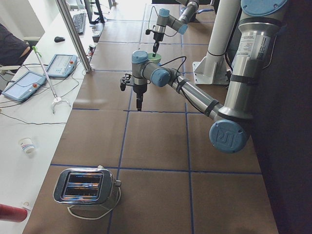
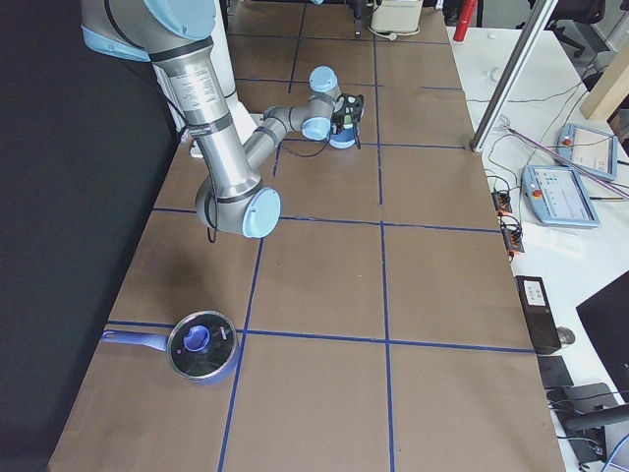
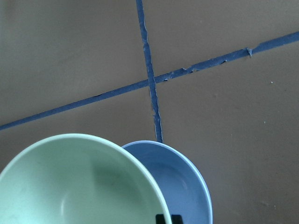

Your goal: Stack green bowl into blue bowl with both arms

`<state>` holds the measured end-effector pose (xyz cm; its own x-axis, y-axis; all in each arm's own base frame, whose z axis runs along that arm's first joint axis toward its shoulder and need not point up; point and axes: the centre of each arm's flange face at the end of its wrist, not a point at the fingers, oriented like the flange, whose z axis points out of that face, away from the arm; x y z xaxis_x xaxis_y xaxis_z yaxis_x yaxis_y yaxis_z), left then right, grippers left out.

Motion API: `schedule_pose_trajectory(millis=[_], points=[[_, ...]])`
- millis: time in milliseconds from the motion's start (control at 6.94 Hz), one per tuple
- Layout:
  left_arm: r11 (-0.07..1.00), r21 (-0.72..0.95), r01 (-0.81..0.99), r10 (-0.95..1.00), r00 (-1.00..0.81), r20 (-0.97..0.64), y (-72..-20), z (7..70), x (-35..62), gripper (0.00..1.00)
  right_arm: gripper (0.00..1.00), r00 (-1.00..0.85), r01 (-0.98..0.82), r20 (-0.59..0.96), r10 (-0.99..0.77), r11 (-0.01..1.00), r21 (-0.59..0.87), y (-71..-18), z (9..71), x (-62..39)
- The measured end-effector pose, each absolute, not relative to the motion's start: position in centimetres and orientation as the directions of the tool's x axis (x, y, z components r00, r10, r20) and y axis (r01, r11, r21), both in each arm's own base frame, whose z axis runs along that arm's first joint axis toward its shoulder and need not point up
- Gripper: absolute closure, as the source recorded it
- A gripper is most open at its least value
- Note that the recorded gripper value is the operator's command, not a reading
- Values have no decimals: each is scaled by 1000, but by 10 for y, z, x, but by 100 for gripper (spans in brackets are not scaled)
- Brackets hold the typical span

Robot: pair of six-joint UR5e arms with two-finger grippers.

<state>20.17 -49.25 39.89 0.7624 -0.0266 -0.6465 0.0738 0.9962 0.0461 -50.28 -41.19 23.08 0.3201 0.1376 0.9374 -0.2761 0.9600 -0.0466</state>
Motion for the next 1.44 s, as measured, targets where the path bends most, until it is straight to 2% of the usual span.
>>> schedule_pose_trajectory(millis=[864,1152,1440], points=[[996,46,71,-24,762,-647,-492,399,202,0,0,342,-316,927,152,948,-38,-422,241,-498],[997,68,45,10,760,-650,-497,403,187,0,0,417,-277,901,118,961,2,-453,256,-455],[995,96,-10,71,752,-655,-508,430,140,0,0,516,-146,856,-24,983,116,-495,304,-374]])
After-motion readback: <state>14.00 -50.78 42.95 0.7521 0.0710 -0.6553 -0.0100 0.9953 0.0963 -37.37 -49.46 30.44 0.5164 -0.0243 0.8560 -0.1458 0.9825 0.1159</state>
